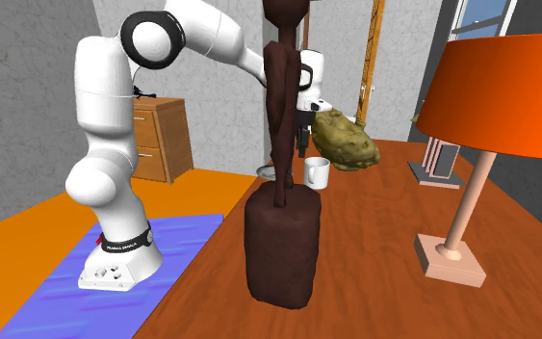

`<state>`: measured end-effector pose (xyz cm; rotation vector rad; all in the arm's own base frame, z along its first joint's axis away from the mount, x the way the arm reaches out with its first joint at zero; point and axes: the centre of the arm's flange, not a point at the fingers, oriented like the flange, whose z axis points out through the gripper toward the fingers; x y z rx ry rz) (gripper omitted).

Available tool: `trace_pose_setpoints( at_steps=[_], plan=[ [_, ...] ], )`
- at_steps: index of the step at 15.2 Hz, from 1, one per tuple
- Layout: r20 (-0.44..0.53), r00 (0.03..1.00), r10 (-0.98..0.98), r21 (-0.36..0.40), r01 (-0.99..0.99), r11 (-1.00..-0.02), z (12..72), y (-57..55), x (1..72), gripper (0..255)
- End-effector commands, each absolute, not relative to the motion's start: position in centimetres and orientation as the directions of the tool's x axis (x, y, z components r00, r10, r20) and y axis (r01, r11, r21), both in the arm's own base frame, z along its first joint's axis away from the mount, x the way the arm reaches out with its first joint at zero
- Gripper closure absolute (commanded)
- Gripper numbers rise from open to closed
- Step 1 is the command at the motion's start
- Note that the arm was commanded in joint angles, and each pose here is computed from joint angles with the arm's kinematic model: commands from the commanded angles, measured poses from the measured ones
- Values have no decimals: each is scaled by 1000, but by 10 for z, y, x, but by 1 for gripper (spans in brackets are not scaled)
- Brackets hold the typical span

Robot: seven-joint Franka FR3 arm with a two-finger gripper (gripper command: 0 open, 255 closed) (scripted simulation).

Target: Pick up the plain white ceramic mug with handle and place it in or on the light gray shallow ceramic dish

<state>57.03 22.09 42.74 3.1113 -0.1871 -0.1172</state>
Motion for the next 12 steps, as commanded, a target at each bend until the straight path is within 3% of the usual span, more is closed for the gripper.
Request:
trace_pose_setpoints(
  at_steps=[1,8,12],
  plan=[
    [-71,990,-123,23,-122,-992,418,235,588,0],
    [-62,989,-131,11,-131,-991,386,288,653,0],
    [-62,989,-131,11,-131,-991,370,289,653,0]
  ],
)
